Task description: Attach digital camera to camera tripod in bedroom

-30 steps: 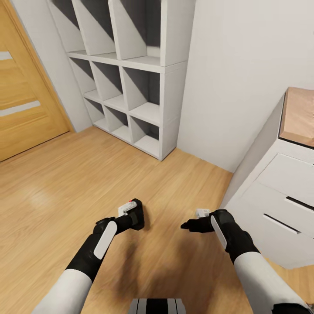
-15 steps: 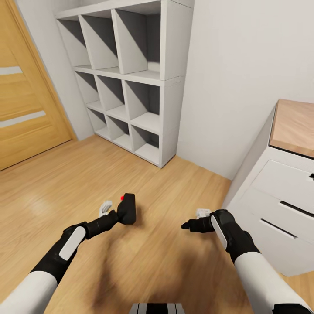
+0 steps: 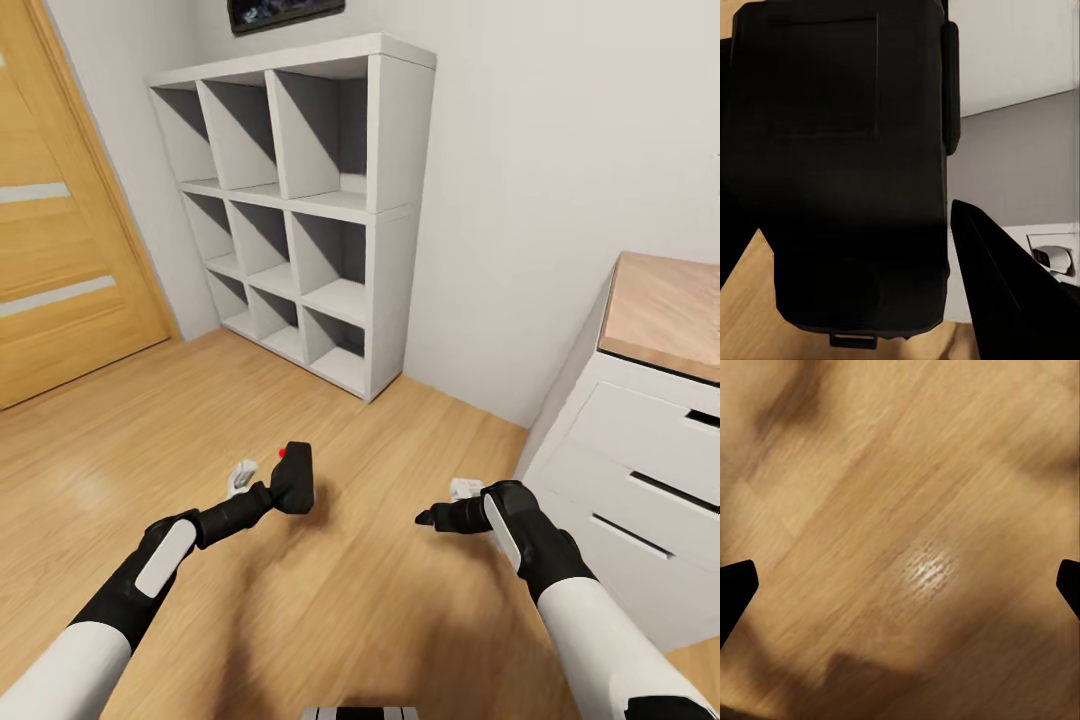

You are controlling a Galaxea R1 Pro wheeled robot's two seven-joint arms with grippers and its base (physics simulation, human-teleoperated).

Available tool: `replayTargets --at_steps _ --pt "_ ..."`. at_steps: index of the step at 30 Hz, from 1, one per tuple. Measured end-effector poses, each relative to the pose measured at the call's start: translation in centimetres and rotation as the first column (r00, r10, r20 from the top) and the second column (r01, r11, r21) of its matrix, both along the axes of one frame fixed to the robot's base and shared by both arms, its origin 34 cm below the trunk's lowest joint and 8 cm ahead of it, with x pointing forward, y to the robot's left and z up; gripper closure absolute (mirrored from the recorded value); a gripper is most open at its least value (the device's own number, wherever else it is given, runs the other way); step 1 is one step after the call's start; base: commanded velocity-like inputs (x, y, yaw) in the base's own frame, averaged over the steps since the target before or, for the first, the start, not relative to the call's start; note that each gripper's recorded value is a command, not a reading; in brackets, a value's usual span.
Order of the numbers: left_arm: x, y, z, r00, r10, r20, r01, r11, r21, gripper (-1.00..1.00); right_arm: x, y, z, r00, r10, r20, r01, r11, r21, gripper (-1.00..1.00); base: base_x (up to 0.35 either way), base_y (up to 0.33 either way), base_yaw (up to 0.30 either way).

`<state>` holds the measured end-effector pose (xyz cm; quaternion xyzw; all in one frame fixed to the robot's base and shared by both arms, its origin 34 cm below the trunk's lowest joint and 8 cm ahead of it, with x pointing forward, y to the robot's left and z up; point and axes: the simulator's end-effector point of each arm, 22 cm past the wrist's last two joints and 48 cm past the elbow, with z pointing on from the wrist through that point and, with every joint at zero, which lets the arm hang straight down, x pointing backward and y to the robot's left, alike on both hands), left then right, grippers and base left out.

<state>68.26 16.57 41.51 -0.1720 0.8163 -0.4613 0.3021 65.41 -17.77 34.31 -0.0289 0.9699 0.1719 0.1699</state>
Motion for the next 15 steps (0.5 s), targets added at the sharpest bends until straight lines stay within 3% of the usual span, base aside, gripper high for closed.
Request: replayTargets --at_steps 5,6,7,15 --pt "0.1 -0.3 1.3 1.000 -0.003 0.021 0.003 1.000 -0.004 1.00 0.1 0.5 1.1 1.000 0.002 0.014 -0.002 1.000 0.011 -1.00 0.000 0.000 0.000" --pt "0.2 -0.4 1.6 1.000 -0.004 0.024 0.004 1.000 -0.004 1.00 -1.3 1.1 -0.6 1.000 0.015 -0.027 -0.015 1.000 0.002 -1.00 0.000 0.000 0.000" --pt "0.2 -0.4 1.8 1.000 -0.004 0.029 0.004 1.000 -0.003 1.00 -1.7 1.4 -1.0 0.999 0.023 -0.028 -0.023 1.000 0.000 -1.00 0.000 0.000 0.000" --pt "0.4 -0.4 3.8 0.998 0.000 0.059 0.001 1.000 0.000 1.00 -0.3 3.8 0.3 0.989 0.097 0.109 -0.096 0.995 -0.012 -1.00 0.000 0.000 0.000"
